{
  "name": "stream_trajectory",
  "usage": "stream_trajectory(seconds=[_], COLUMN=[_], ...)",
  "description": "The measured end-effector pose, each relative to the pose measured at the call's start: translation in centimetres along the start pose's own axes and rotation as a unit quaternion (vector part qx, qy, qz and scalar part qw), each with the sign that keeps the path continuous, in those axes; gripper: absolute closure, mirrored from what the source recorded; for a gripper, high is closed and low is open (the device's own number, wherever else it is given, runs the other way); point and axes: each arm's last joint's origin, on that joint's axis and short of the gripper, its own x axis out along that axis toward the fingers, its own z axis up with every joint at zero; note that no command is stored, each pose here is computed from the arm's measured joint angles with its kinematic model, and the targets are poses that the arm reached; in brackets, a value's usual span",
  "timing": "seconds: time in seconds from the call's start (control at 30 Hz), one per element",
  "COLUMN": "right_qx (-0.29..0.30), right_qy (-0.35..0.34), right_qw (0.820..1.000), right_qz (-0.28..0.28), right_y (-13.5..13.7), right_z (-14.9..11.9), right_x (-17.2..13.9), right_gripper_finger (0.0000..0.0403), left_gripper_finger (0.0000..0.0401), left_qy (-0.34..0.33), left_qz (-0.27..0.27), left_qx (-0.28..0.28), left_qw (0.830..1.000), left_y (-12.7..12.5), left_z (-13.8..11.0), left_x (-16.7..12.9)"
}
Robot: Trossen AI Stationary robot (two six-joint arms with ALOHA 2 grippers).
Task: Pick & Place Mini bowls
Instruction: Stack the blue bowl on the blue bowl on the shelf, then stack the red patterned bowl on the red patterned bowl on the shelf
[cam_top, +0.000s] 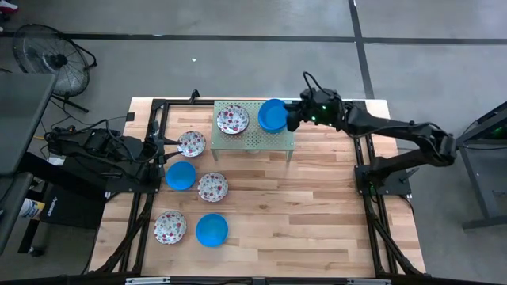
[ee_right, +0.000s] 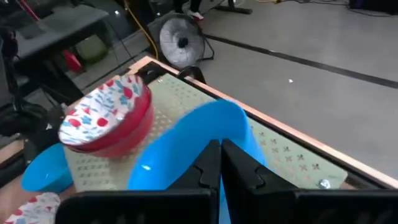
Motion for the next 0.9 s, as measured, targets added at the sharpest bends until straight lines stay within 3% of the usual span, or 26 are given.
stream_trajectory(seconds=[0.27, 0.63, 0.9], right_qx=[0.013, -0.001, -0.017], right_qy=[0.005, -0.02, 0.018], right_qw=[0.999, 0.991, 0.99], right_qz=[0.034, 0.131, 0.14], right_y=[-2.0, -0.7, -0.1], right_z=[-2.9, 0.1, 0.7], right_x=[0.6, -0.8, -3.8], right_gripper_finger=[0.0402, 0.0402, 0.0402], left_gripper_finger=[0.0274, 0.0274, 0.0274], left_qy=[0.0, -0.051, -0.012], left_qz=[0.001, -0.019, -0.09], left_qx=[0.012, -0.023, -0.046], left_qw=[1.0, 0.998, 0.995], left_y=[0.0, -0.1, -1.5], left_z=[0.0, 1.2, 1.9], left_x=[0.0, 0.1, 1.6])
